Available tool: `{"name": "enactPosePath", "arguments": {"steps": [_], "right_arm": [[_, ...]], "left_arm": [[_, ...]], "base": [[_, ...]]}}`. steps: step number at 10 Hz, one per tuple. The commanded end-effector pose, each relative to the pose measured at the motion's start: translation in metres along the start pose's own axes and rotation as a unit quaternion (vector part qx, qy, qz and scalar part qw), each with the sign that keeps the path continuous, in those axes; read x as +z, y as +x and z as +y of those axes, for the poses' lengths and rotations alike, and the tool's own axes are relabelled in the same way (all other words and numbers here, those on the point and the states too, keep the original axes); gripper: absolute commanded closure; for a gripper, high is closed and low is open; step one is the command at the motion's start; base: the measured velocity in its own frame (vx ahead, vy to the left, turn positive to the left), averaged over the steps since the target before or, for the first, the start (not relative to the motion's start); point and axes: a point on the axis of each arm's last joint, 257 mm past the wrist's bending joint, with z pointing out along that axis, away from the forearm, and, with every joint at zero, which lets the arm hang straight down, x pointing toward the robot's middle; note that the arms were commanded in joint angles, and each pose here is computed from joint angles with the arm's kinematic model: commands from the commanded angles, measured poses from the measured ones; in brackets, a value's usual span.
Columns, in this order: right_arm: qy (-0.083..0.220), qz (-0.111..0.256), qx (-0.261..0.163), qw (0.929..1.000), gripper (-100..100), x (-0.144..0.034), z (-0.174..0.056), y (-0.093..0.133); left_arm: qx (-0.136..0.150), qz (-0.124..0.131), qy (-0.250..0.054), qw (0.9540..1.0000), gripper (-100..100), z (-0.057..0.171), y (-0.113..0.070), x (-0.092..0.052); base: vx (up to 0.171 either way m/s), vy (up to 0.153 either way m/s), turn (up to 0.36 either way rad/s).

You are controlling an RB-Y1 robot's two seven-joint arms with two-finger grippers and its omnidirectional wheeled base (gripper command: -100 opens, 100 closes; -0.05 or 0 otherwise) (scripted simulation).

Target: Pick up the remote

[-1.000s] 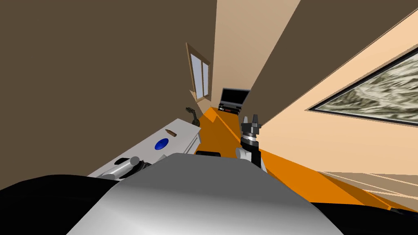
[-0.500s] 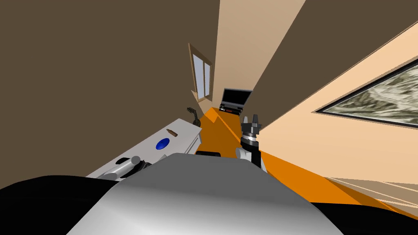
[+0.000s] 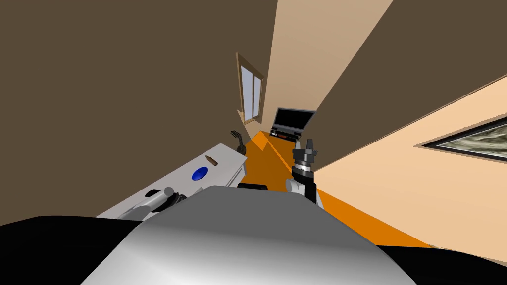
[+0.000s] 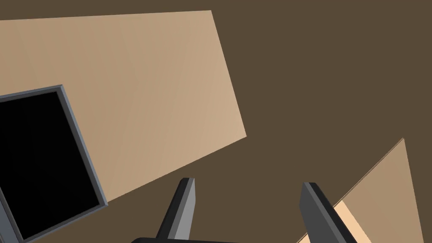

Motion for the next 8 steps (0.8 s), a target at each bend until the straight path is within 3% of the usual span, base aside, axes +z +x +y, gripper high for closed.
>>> {"name": "enactPosePath", "arguments": {"steps": [1,5,6,7,8], "right_arm": [[0.0,0.0,0.0,1.0,0,0.0,0.0,0.0],[0.0,0.0,0.0,1.0,0,0.0,0.0,0.0001],[0.0,0.0,0.0,1.0,0,0.0,0.0,0.0],[0.0,0.0,0.0,1.0,0,0.0001,0.0,0.0001],[0.0,0.0,0.0,1.0,0,0.0001,0.0,0.0001]], "left_arm": [[0.018,0.0,-0.001,0.9998,-100,0.0014,0.0044,0.0038],[0.048,0.0,-0.008,0.9988,-100,0.0085,0.0135,0.0132],[0.041,0.0,-0.006,0.9991,-100,0.0064,0.0123,0.0116],[0.044,0.0,-0.006,0.999,100,0.0062,0.0123,0.0116],[0.044,0.0,-0.004,0.999,100,0.0045,0.0128,0.0109]], "base": [[0.055,-0.032,0.18],[0.044,-0.047,0.147],[0.013,-0.017,0.025],[0.0,0.0,0.0],[0.0,0.0,0.0]]}}
